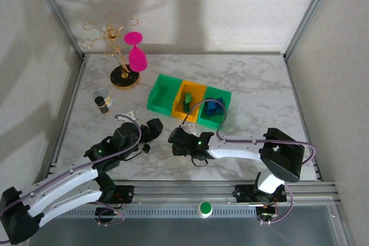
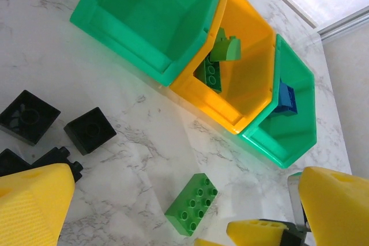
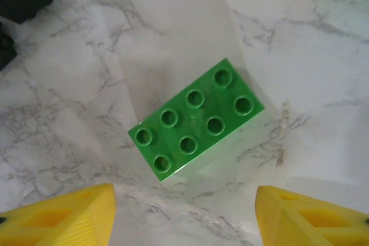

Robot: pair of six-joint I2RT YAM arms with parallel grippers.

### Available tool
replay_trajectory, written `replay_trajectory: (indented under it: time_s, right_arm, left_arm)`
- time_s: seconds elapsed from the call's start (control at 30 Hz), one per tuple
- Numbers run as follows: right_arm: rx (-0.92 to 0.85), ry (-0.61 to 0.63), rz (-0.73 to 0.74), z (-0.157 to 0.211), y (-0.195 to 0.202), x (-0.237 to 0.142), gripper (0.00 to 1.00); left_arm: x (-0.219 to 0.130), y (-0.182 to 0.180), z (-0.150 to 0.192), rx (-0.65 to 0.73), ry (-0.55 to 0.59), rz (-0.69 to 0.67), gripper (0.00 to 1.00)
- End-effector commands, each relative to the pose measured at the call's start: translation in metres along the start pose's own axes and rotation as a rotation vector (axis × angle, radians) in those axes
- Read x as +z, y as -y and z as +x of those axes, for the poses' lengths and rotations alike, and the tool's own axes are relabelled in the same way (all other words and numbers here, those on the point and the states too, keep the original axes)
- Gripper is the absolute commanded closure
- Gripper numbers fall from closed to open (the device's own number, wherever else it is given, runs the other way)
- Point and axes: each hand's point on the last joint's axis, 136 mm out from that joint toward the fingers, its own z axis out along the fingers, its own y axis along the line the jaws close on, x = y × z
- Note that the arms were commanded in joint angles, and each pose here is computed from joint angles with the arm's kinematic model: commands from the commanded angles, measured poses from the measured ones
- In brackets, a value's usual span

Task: Sort the legos into containers by color
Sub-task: Pick up the lego from the bottom-center of the table.

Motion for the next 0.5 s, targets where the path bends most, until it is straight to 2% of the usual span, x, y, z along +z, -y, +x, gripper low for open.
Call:
replay_trajectory:
  time_s: [0.0, 0.47]
  right_arm:
    - [0.028, -0.008, -0.01, 0.006, -0.005, 0.01, 0.32]
    - [0.03, 0.02, 0.078, -0.021, -0.009, 0.041, 0.28]
  left_arm:
    - [-0.001, -0.016, 0.004, -0.001, 0.007, -0.051, 0.0]
    - [-0.008, -0.031, -0.002, -0.001, 0.058, -0.096, 0.0]
